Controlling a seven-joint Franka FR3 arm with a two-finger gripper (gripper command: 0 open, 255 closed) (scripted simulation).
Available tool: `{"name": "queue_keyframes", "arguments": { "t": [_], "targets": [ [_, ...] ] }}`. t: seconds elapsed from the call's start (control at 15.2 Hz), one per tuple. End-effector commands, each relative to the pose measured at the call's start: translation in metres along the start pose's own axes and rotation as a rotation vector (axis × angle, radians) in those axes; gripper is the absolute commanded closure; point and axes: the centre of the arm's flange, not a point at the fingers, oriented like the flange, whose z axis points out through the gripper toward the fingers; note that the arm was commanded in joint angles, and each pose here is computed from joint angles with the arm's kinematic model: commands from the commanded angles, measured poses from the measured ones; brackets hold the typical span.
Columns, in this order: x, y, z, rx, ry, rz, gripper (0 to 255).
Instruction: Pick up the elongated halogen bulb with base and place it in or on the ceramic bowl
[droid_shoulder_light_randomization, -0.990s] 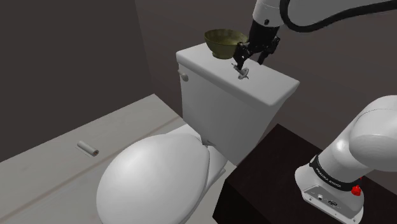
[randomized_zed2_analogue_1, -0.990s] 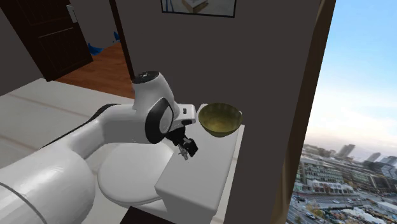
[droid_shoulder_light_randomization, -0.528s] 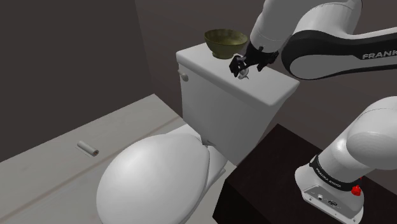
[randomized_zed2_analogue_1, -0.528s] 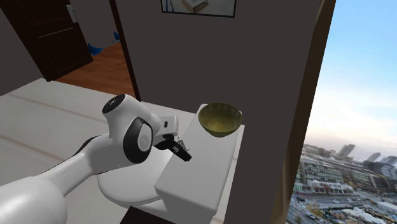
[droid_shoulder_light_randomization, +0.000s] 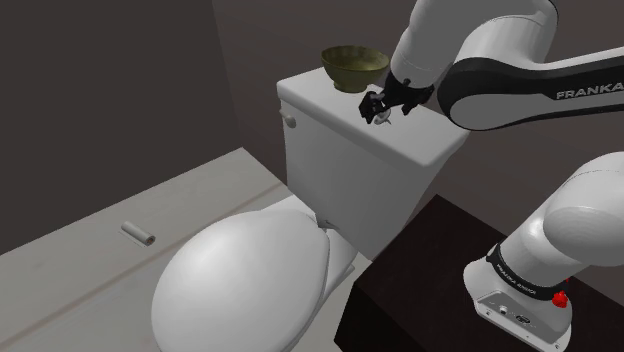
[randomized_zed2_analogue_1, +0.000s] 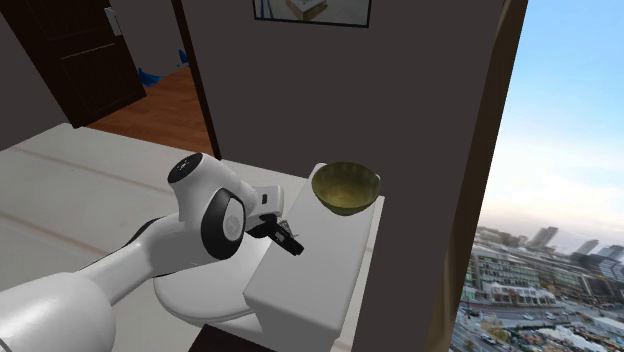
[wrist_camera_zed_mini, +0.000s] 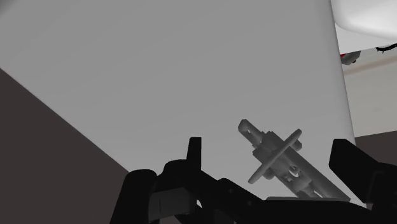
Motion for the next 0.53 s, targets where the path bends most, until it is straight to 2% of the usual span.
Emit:
{"name": "queue_keyframes", "arguments": {
  "t": [0.0,0.07,0.13,0.46],
  "targets": [
    [0.0000,0.0000,0.0000,0.000,0.000,0.000,0],
    [0.0000,0.0000,0.0000,0.000,0.000,0.000,0],
    [0.0000,0.0000,0.0000,0.000,0.000,0.000,255],
    [0.0001,0.0000,0.0000,0.000,0.000,0.000,255]
  ]
}}
